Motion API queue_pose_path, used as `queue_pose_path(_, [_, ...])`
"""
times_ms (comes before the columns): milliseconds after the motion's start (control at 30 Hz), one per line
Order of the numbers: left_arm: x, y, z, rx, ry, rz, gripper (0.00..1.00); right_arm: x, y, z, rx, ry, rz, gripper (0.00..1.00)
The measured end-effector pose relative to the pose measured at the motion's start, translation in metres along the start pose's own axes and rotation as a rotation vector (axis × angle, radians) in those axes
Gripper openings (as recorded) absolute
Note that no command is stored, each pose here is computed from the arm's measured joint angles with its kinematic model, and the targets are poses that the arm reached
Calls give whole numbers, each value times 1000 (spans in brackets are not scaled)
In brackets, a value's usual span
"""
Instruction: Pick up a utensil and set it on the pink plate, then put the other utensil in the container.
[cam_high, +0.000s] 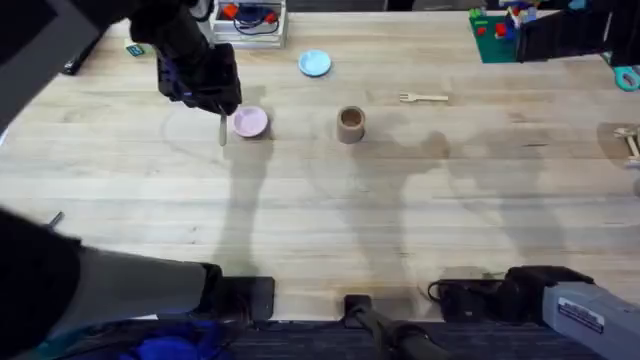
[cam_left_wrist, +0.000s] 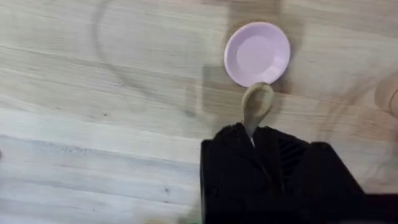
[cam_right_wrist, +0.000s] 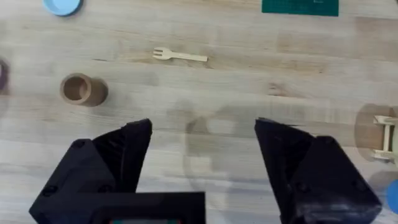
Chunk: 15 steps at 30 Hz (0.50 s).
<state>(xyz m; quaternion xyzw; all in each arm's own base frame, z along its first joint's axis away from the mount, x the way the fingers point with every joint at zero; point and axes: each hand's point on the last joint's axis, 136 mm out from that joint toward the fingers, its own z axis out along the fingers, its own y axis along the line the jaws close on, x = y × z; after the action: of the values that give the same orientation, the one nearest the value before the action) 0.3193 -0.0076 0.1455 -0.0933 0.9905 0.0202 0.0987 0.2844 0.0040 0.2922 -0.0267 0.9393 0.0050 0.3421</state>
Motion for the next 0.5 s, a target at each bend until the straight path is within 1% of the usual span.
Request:
queue_pose_path(167, [-2,-5,32,-8,75,28,41,0,0,0,0,0,0,995])
queue_pose_path(300, [-11,-10,56,-1,90,38,41,0,0,0,0,0,0,995])
queue_pose_path(400, [-19,-15,65,15,74,50,41,0,0,0,0,0,0,995])
queue_pose_path(500, [-22,-19,69,33,69,56,41,0,0,0,0,0,0,995])
